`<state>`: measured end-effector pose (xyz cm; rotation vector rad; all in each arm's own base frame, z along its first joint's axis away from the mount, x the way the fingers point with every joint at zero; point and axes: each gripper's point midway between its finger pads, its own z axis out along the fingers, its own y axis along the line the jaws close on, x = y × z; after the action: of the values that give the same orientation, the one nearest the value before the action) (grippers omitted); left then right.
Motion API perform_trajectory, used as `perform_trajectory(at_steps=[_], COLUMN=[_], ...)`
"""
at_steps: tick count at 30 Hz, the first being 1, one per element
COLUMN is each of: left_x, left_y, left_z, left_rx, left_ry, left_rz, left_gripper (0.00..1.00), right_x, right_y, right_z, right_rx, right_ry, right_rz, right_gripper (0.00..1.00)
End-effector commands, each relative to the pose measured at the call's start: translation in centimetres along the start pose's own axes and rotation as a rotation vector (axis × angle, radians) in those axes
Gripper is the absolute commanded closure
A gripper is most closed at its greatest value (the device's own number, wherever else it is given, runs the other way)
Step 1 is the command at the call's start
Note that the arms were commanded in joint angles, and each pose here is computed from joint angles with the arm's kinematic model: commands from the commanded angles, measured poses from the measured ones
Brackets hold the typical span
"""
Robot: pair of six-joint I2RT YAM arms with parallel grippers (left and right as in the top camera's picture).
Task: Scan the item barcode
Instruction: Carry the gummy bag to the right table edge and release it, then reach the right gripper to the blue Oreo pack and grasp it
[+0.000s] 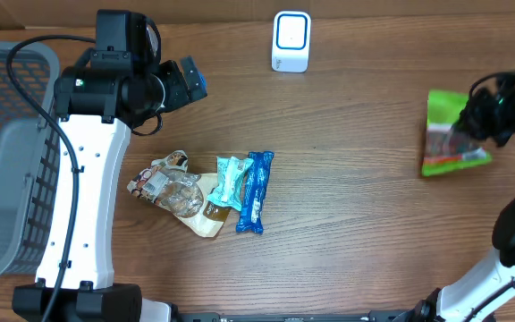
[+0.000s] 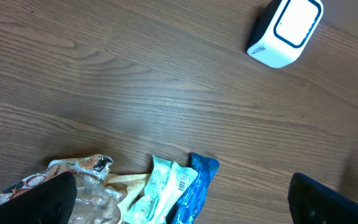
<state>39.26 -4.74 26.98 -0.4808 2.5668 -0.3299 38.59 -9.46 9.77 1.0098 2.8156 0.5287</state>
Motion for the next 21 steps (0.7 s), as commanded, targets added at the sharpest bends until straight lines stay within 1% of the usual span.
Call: perform_trajectory(at_steps=[1,2,3,4,5,7,12,15,17,18,20,21], left_x=[-0.1,-0.1,-0.1,-0.1,-0.1,-0.1,-0.1,-0.1,-0.1,-0.1,-0.1,-0.1], left_y=[0.0,0.0,0.0,0.0,0.0,0.0,0.0,0.0,0.0,0.0,0.0,0.0], left_z=[0.3,0.3,0.3,0.3,0.3,0.3,0.3,0.3,0.3,0.3,0.3,0.3], left_rx=[-0.006,-0.006,-0.006,-0.006,-0.006,-0.006,-0.006,-0.006,-0.006,-0.006,-0.006,-0.006], left_ry=[0.000,0.000,0.000,0.001,0.000,0.000,0.000,0.000,0.000,0.000,0.000,0.000], left_rz=[-0.002,-0.002,-0.002,-0.001,-0.002,-0.002,-0.002,-0.002,-0.001,-0.002,-0.002,-0.002], left_gripper=[0.00,0.00,0.00,0.00,0.01,0.00,0.00,0.00,0.00,0.00,0.00,0.00], right_x=[0.6,0.8,0.9,1.0,1.0,1.0,0.3,-0.3,-0.5,-0.5,-0.2,0.0], right_y=[-2.0,-2.3,-2.7,-2.9,-3.1,-3.3,-2.8,-1.4,0.1,1.0,4.2,6.0], right_z=[1.3,1.6,1.7,1.6,1.5,0.7,-3.5,-7.4,-9.9,-11.0,-12.8,-13.4], right_rx=[0.055,0.057,0.060,0.062,0.061,0.048,0.015,0.005,-0.004,-0.016,-0.114,-0.181], right_ry=[0.007,0.013,0.019,0.025,0.027,0.035,0.030,-0.005,-0.040,-0.057,-0.077,-0.076], right_rz=[0.041,0.047,0.055,0.064,0.071,0.093,0.137,0.098,0.042,0.025,-0.025,-0.052], right_gripper=[0.96,0.96,0.94,0.76,0.63,0.60,0.62,0.62,0.59,0.54,0.26,0.19])
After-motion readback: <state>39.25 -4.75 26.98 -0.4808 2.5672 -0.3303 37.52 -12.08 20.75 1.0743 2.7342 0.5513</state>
